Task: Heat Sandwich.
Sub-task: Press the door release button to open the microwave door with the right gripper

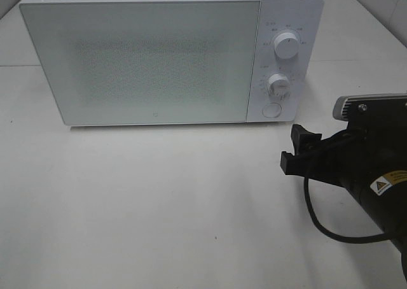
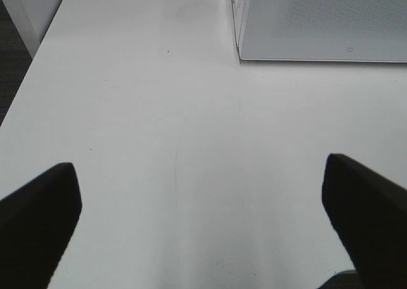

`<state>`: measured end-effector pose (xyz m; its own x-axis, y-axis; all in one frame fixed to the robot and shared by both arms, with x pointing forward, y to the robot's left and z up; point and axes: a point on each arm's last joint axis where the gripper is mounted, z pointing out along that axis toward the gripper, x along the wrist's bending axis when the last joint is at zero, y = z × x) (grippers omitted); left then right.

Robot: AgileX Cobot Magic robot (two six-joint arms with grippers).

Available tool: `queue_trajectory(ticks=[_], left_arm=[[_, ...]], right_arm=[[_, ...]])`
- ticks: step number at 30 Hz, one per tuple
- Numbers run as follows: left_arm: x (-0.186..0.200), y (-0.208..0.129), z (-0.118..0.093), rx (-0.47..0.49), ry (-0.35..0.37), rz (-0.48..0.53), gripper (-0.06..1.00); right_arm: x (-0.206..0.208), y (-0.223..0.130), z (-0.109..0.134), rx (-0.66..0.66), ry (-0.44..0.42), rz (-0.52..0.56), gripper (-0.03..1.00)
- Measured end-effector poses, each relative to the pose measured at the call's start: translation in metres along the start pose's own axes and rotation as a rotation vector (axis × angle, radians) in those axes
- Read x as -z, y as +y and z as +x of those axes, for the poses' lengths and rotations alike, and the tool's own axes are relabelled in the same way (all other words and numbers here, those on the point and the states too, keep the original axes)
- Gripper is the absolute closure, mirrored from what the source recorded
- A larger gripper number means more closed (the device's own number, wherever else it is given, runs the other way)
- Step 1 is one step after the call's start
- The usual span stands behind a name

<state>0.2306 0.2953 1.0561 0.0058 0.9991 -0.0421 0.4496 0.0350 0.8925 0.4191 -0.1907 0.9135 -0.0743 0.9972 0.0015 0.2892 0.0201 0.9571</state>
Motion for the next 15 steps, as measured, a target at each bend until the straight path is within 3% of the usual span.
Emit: queue_trajectory(ticks=[5, 10, 13, 14, 15], left_arm=[[0.0, 0.0, 0.0, 0.0, 0.0, 0.0, -0.03], [0.0, 0.0, 0.0, 0.0, 0.0, 0.0, -0.03], [0.0, 0.0, 0.0, 0.0, 0.0, 0.0, -0.03], [0.0, 0.0, 0.0, 0.0, 0.0, 0.0, -0.03], [0.0, 0.0, 0.0, 0.0, 0.0, 0.0, -0.03]], right_arm=[[0.0, 0.0, -0.0004, -0.046, -0.005, 0.0, 0.21], [0.0, 0.0, -0.0004, -0.224, -0.005, -0.001, 0.21], [0.0, 0.0, -0.0004, -0.47, -0.004, -0.001, 0.21], [0.0, 0.0, -0.0004, -0.616, -0.004, -0.002, 0.21], [0.0, 0.0, -0.0004, -0.616, -0.004, -0.002, 0.21]])
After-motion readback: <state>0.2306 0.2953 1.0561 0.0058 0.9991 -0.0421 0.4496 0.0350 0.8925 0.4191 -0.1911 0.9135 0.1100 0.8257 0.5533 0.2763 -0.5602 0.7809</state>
